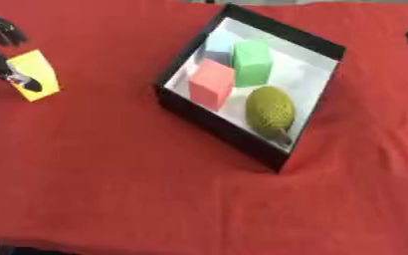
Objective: Pick up objects on the table and place them in the box.
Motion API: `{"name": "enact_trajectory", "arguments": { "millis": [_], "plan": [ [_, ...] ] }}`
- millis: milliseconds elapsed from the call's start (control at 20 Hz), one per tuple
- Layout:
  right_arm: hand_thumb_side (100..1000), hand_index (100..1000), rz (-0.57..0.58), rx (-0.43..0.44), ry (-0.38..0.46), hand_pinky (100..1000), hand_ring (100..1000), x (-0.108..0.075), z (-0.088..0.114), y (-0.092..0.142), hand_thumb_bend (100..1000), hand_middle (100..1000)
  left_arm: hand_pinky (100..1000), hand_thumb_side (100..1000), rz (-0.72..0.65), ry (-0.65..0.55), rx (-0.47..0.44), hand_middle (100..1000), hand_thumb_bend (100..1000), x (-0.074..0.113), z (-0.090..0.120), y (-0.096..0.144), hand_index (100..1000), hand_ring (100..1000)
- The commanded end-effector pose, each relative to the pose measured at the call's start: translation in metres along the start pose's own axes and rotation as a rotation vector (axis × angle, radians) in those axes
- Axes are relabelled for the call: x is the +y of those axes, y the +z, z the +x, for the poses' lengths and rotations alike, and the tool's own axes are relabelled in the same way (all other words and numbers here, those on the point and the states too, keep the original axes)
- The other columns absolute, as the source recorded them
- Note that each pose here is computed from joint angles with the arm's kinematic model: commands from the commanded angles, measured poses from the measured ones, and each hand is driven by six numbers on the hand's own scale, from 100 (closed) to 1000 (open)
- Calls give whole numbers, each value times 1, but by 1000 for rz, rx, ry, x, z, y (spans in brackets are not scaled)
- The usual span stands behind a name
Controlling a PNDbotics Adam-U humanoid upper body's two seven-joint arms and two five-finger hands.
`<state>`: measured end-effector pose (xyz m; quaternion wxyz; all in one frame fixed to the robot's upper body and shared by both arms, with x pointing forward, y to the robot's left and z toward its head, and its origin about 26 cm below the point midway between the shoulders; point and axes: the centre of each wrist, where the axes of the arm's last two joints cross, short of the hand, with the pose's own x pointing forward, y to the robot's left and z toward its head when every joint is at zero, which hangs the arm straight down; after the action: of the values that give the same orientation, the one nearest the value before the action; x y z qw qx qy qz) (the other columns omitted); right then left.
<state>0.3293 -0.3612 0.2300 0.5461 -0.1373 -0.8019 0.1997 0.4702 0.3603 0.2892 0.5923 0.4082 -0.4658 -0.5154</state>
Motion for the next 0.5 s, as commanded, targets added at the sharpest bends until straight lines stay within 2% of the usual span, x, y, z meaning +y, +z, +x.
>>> {"name": "enact_trajectory", "arguments": {
  "millis": [50, 500],
  "plan": [
    [691, 866, -5, -20, 26, 905, 894, -6, 7, -1, 100, 761, 880, 301, 46, 12, 16, 770, 786, 15, -3, 5, 857, 860],
    [696, 867, -5, -16, 28, 905, 895, -5, 5, 0, 100, 761, 872, 280, 20, 48, 40, 746, 753, 9, -10, 0, 835, 849]
  ]
}}
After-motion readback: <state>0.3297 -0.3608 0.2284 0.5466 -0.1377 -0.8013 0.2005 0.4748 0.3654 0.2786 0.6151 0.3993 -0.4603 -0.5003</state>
